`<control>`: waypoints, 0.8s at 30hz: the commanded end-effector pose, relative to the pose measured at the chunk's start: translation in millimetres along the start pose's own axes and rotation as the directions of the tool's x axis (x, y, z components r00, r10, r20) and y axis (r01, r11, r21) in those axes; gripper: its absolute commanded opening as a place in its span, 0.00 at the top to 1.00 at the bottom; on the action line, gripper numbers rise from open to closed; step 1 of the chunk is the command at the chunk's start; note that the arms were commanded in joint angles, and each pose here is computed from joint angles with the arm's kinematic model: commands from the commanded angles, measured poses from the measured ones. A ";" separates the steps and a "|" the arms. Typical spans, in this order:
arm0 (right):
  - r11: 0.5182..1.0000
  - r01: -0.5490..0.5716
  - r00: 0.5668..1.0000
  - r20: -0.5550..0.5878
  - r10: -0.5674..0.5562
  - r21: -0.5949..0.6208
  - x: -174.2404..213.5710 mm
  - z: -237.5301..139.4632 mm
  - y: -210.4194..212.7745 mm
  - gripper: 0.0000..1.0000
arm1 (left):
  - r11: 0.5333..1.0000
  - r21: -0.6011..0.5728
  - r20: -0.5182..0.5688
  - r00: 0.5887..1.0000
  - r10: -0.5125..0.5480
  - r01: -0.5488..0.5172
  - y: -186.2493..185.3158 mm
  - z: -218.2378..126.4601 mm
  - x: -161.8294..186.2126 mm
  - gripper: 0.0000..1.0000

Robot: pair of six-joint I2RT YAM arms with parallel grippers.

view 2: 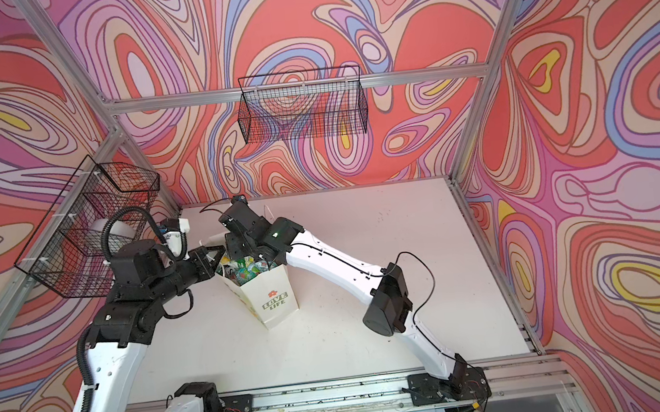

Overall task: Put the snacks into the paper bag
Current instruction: 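Open the right gripper and push the packet down into the bag, then withdraw the right gripper upward from the bag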

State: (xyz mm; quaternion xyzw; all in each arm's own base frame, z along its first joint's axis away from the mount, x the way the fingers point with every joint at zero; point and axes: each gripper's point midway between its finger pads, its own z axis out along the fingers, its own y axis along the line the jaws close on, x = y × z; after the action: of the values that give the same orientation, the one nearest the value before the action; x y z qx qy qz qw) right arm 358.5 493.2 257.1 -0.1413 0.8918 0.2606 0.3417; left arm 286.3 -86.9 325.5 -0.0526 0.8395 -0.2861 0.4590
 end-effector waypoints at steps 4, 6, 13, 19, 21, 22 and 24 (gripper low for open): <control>0.998 -0.013 0.991 -0.133 0.020 0.057 47.6 2.6 -29.4 0.76 | 1.000 0.009 0.020 1.000 0.007 -0.007 -2.3 -2.4 -3.6 1.00; 0.997 -0.005 0.987 -0.159 0.016 0.073 57.5 7.2 -35.2 0.76 | 1.000 0.011 0.018 1.000 0.005 -0.005 -2.5 -2.0 -3.3 1.00; 0.993 0.068 0.995 -0.063 -0.074 -0.091 12.6 -26.6 11.4 0.60 | 1.000 0.003 0.017 1.000 0.005 -0.005 -0.8 -0.9 -3.6 1.00; 0.957 0.174 0.976 0.172 -0.136 -0.231 -55.0 -124.8 49.9 0.16 | 1.000 -0.006 0.015 1.000 0.007 -0.007 0.9 -0.3 -3.4 1.00; 0.963 0.190 0.962 0.231 -0.144 -0.192 -68.7 -154.0 42.6 0.06 | 1.000 -0.007 0.015 1.000 0.006 -0.006 1.2 -0.2 -3.3 1.00; 0.968 0.194 0.955 0.257 -0.149 -0.159 -73.9 -165.0 36.3 0.03 | 1.000 -0.005 0.015 1.000 0.006 -0.006 0.9 -0.1 -3.2 1.00; 0.979 0.191 0.939 0.304 -0.162 -0.067 -82.9 -185.9 17.9 0.02 | 1.000 -0.003 0.016 1.000 0.006 -0.006 0.3 -0.6 -3.4 1.00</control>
State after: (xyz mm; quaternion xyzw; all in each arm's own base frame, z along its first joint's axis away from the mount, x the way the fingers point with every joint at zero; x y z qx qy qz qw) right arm 316.6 443.4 391.7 -0.2081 0.8241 0.3130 0.4237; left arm 287.8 -82.7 324.9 -0.0595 0.8400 -0.2780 0.4621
